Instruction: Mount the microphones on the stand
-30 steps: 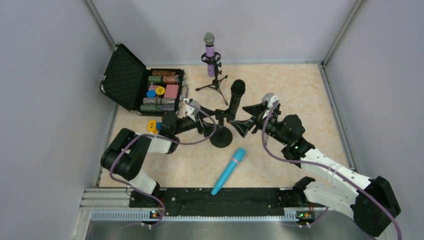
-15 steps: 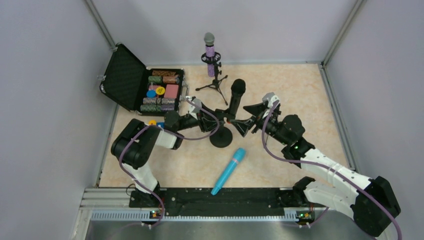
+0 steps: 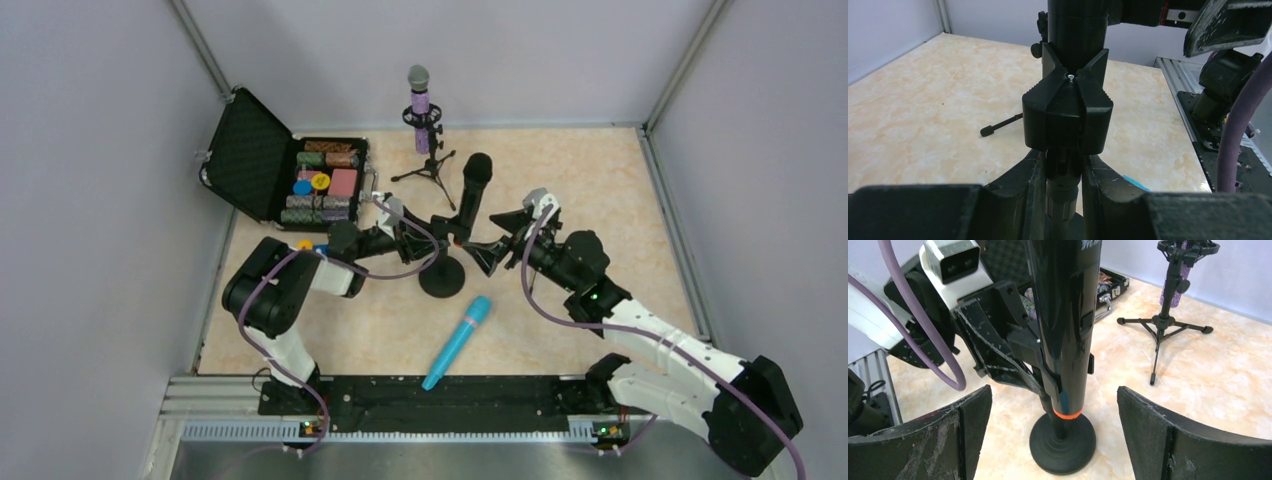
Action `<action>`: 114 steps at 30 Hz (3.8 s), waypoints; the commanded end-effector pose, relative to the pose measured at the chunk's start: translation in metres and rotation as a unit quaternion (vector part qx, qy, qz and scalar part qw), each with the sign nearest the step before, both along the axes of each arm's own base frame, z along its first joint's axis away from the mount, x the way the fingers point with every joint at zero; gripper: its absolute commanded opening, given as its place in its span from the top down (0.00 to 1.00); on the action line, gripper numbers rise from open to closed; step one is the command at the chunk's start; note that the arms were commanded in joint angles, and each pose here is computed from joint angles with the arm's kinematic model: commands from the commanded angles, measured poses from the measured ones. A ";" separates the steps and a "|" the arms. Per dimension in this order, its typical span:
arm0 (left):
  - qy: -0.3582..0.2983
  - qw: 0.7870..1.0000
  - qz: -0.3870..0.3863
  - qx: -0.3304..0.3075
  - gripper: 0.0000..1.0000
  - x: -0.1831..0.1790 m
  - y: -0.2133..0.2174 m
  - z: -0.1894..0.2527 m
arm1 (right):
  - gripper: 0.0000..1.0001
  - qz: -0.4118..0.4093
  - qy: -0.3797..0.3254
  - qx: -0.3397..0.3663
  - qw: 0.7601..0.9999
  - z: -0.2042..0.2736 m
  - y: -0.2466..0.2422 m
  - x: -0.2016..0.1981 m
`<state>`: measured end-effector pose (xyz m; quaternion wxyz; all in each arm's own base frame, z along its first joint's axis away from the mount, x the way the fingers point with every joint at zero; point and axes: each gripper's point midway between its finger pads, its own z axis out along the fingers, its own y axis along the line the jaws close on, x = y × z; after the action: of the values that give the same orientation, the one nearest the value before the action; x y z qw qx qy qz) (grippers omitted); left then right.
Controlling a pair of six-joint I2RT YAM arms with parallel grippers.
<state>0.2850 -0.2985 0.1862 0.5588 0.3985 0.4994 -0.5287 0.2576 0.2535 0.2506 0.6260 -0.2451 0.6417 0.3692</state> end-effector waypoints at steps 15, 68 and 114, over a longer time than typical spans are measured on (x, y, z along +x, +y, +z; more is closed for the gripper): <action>-0.135 0.989 0.048 -0.039 1.00 -0.011 0.001 0.131 | 0.10 0.037 -0.036 -0.039 0.998 -0.026 0.005 -0.013; -0.168 0.955 0.153 -0.192 1.00 -0.067 0.033 0.297 | 0.13 0.014 -0.070 -0.098 0.993 -0.093 0.051 0.004; -0.109 0.958 0.232 -0.125 1.00 0.025 0.041 0.199 | 0.01 0.061 -0.040 -0.024 0.997 0.003 0.043 -0.027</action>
<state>0.3178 -0.2676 0.3102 0.6828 0.2512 0.5601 -0.3962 0.2316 0.2971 0.2171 0.6021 -0.3245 0.6334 0.3620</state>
